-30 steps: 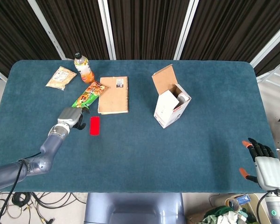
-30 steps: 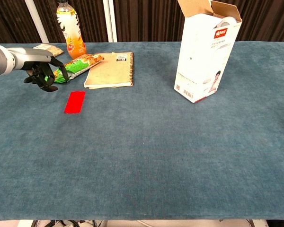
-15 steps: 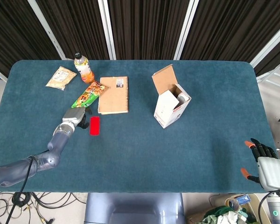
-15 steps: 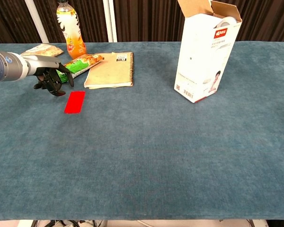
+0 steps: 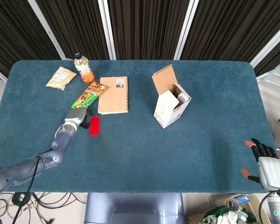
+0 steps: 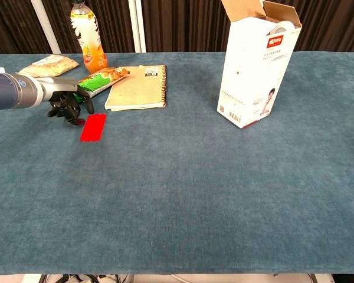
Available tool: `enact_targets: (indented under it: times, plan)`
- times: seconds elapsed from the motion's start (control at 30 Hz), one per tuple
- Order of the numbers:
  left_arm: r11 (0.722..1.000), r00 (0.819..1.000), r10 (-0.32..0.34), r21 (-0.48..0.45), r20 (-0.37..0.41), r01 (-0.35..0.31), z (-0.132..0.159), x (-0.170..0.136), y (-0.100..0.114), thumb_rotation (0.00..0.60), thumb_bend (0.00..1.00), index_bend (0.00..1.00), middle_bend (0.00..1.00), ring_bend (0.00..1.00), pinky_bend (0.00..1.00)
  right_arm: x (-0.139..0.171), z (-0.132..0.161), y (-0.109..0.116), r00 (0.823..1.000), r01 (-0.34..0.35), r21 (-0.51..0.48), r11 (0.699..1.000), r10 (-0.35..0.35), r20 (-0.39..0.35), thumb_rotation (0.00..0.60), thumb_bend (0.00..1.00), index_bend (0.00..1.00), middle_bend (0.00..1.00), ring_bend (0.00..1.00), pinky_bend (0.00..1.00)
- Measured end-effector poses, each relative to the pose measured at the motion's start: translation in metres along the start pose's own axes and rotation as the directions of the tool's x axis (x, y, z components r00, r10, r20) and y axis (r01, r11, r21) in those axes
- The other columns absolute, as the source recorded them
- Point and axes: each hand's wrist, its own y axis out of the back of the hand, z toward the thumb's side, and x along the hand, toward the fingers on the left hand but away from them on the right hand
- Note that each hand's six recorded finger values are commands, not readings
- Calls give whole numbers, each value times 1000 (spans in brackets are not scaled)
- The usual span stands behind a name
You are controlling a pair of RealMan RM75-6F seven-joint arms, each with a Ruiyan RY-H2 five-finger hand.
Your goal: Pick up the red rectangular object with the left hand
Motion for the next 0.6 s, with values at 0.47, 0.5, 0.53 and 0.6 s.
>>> enact_targets:
  times: [0.47, 0.5, 0.53, 0.6]
  plan:
    - [1000, 999, -13, -3, 39, 13, 10, -3, -2, 600, 405, 378, 735, 762, 779, -1, 0, -2, 1000, -8, 0, 1000, 8, 3, 600, 127, 185, 91, 142, 150]
    - [1000, 999, -13, -1, 40, 13, 10, -4, -2, 600, 405, 382, 735, 762, 779, -1, 0, -2, 1000, -9, 0, 1000, 9, 2, 600, 127, 185, 91, 142, 150]
    - [1000, 999, -14, 2, 40, 14, 10, -5, -3, 600, 405, 383, 735, 762, 779, -1, 0, -2, 1000, -10, 0, 1000, 10, 2, 600, 127, 186, 91, 142, 150]
    - [1000, 999, -17, 9, 37, 17, 8, -6, -3, 600, 405, 389, 736, 762, 779, -1, 0, -2, 1000, -8, -1, 1000, 8, 3, 600, 127, 185, 91, 142, 150]
